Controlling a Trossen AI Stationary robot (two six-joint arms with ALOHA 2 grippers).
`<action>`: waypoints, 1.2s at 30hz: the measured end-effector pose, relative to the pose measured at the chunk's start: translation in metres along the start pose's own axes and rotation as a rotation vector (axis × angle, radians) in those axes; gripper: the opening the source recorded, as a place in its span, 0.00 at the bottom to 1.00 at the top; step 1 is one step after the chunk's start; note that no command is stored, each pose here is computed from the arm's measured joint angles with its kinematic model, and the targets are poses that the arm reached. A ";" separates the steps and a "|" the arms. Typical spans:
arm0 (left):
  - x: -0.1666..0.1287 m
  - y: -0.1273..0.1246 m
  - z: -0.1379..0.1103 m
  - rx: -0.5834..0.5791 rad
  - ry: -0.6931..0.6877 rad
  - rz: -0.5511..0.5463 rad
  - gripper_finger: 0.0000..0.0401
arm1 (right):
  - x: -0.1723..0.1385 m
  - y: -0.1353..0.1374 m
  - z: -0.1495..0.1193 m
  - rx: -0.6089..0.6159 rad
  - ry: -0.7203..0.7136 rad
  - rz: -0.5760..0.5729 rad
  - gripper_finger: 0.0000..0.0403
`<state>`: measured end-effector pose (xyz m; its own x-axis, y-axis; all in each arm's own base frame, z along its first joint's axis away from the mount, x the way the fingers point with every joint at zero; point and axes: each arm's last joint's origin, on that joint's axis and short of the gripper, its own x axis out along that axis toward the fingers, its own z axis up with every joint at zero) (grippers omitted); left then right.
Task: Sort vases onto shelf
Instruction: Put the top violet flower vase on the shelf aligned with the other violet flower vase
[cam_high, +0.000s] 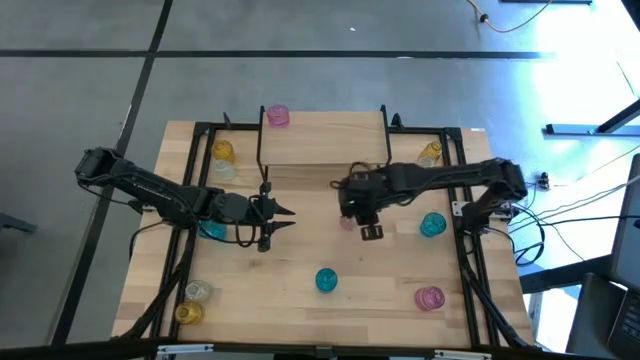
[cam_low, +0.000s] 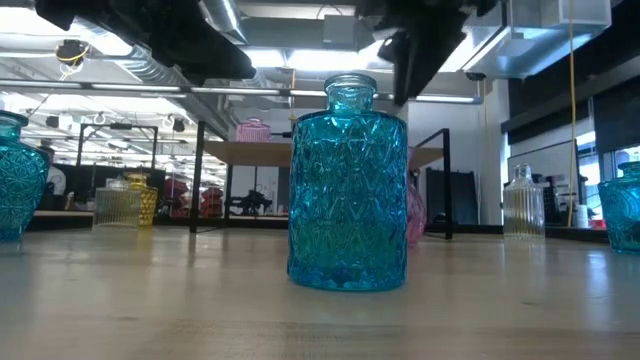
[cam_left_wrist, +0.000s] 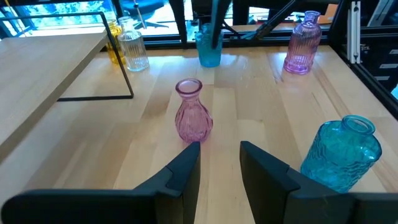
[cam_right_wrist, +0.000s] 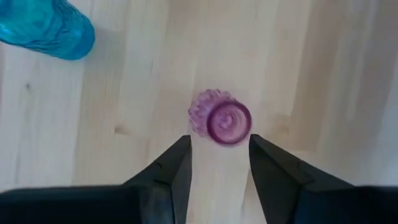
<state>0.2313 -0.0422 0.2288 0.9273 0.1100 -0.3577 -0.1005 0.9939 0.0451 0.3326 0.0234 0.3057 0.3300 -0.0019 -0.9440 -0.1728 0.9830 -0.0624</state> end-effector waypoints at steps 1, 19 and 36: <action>0.000 0.000 0.000 0.000 0.000 0.000 0.26 | -0.005 0.000 -0.003 0.004 -0.018 -0.002 0.36; 0.002 0.017 0.022 -0.043 -0.208 0.099 0.26 | -0.003 0.011 -0.097 0.029 -0.419 -0.054 0.35; 0.046 0.034 0.034 -0.037 -0.139 0.025 0.53 | 0.001 0.010 -0.096 -0.046 -0.566 -0.133 0.35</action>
<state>0.2830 -0.0040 0.2458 0.9652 0.1352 -0.2237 -0.1347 0.9907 0.0174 0.2426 0.0153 0.2732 0.7940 -0.0140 -0.6078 -0.1316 0.9721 -0.1942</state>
